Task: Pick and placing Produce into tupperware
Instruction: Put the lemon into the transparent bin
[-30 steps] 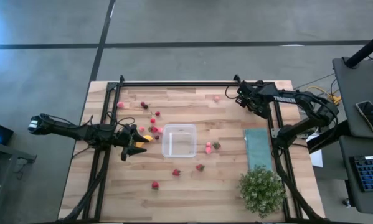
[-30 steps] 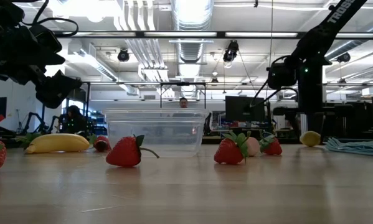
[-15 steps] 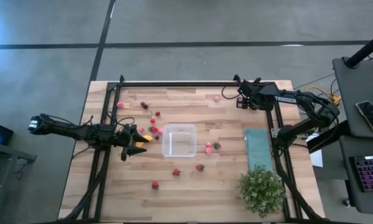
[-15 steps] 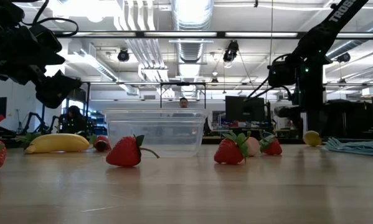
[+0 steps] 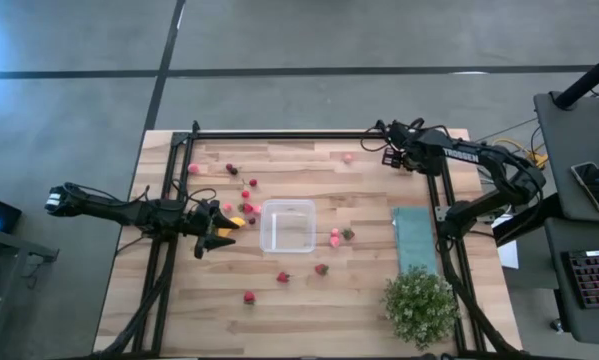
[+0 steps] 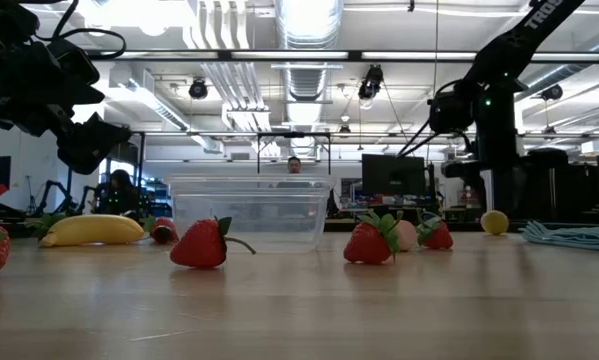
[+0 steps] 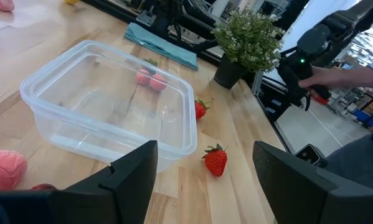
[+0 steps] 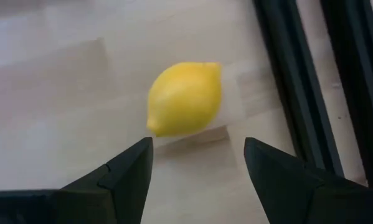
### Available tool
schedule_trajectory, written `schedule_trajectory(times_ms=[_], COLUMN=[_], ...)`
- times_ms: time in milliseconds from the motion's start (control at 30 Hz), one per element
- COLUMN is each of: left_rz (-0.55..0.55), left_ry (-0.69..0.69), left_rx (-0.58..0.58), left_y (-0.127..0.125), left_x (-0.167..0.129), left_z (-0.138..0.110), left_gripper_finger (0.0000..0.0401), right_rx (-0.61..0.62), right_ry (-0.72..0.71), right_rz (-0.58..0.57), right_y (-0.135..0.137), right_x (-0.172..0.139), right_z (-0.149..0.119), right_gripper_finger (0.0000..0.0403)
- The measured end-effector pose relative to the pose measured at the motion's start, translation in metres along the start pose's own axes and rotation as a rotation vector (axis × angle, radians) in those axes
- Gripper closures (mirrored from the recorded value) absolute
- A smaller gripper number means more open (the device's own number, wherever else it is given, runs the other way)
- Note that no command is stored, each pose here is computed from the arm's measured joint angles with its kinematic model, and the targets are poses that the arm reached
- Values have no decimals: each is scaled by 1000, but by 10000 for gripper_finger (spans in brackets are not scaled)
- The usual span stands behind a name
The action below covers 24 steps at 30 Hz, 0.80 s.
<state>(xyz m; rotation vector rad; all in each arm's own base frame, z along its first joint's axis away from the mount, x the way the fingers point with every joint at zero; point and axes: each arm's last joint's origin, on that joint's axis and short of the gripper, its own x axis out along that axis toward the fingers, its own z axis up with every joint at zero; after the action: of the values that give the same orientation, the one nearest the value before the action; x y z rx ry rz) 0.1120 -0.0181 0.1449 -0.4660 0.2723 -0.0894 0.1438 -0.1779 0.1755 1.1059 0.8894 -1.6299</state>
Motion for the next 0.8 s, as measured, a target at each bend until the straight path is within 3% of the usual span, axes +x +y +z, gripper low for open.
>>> schedule_trajectory(times_ms=[267,400,800], left_rz=[1,0,0], left_ry=[0,0,0], left_rx=[0,0,0], left_y=[0,0,0], left_x=[0,0,0], left_z=[0,0,0], left_gripper_finger=[152,152,152], right_rx=[236,331,355], right_ry=[1,61,69], right_rz=[-21,32,88], right_y=[-9,-9,-2], right_x=[10,12,2], right_z=[16,22,29], right_gripper_finger=[158,158,158])
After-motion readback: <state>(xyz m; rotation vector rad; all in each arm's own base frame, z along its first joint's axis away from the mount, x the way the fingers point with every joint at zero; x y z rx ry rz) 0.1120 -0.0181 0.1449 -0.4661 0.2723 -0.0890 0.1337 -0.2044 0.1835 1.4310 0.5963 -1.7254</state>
